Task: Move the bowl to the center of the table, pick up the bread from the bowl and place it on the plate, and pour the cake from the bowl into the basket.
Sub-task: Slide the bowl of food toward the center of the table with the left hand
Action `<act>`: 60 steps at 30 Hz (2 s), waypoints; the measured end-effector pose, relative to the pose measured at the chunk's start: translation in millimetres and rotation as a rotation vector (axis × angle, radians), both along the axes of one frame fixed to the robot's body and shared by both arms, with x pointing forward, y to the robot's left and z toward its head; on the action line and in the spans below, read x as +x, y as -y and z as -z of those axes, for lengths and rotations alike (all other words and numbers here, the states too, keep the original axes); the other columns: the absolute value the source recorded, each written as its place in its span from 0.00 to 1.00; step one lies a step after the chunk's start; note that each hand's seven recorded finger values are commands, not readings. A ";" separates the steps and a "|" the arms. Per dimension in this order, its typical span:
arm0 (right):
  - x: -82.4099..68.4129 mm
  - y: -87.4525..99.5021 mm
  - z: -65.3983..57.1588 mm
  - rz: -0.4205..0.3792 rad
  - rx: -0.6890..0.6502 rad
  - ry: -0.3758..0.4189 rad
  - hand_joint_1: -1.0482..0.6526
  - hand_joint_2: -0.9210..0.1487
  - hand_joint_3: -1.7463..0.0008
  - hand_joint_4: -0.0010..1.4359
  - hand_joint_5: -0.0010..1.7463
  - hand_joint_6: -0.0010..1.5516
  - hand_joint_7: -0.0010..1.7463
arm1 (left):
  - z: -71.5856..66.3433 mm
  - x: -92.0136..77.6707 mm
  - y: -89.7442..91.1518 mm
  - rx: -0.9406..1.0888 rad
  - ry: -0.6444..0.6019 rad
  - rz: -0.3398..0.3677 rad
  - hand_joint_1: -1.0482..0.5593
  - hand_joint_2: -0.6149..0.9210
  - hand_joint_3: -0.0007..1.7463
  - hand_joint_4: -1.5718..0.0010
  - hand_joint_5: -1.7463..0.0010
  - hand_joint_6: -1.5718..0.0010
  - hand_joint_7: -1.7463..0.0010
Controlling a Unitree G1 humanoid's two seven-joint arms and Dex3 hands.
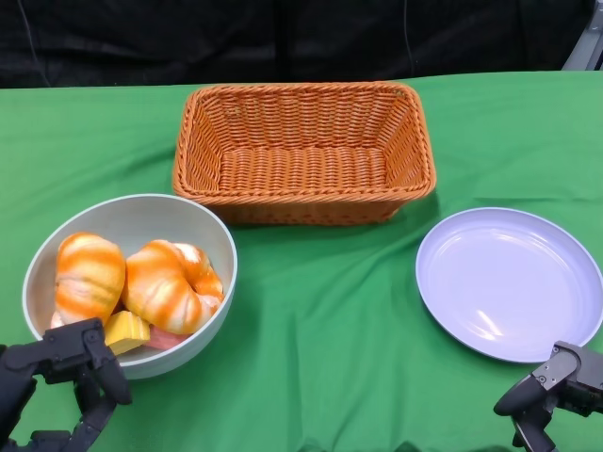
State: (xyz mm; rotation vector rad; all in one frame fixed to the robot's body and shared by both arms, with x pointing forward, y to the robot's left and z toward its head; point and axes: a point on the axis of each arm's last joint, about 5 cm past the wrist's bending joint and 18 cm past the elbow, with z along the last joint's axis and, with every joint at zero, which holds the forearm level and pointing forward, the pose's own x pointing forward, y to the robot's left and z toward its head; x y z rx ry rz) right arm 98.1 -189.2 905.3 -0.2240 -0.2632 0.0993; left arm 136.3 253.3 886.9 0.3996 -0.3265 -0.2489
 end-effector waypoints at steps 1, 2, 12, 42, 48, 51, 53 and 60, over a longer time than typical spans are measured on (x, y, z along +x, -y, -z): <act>0.0 0.0 0.0 0.000 0.000 0.000 0.54 0.40 0.42 0.55 0.84 0.51 0.66 | 0.0 -0.1 0.0 0.000 0.000 0.000 0.66 0.72 0.67 0.49 0.03 0.54 0.18; 0.0 0.0 0.1 0.000 0.000 0.000 0.55 0.40 0.42 0.55 0.84 0.51 0.66 | 0.1 -0.1 0.0 -0.004 0.000 -0.001 0.67 0.73 0.66 0.48 0.04 0.53 0.21; -0.3 -2.1 0.8 -0.002 -0.001 -0.003 0.56 0.41 0.41 0.55 0.85 0.51 0.68 | -4.4 -1.1 1.4 -0.149 0.002 0.034 0.45 0.97 0.18 0.47 0.46 0.46 0.71; 4.1 -10.7 5.2 -0.002 -0.008 -0.010 0.57 0.41 0.43 0.56 0.83 0.51 0.66 | -53.2 58.4 -27.0 -0.363 -0.016 0.007 0.21 1.00 0.21 0.60 0.90 0.60 1.00; 4.9 -11.2 5.7 -0.004 -0.008 -0.004 0.56 0.39 0.45 0.55 0.83 0.51 0.66 | -50.3 81.0 -35.2 -0.324 -0.056 -0.078 0.18 1.00 0.25 0.63 0.95 0.64 1.00; 5.2 -11.3 6.0 -0.004 -0.007 -0.002 0.56 0.38 0.45 0.56 0.83 0.51 0.66 | -46.5 94.9 -41.2 -0.299 -0.098 -0.117 0.17 1.00 0.27 0.66 0.96 0.67 1.00; 5.0 -11.4 6.9 -0.004 -0.006 -0.005 0.57 0.37 0.46 0.56 0.82 0.52 0.65 | -44.4 103.5 -46.0 -0.266 -0.130 -0.150 0.17 1.00 0.29 0.68 0.98 0.70 1.00; 3.7 -12.7 8.1 -0.003 -0.007 -0.010 0.59 0.37 0.45 0.57 0.81 0.53 0.63 | -32.9 125.2 -55.3 -0.200 -0.260 -0.240 0.19 1.00 0.32 0.70 0.99 0.71 1.00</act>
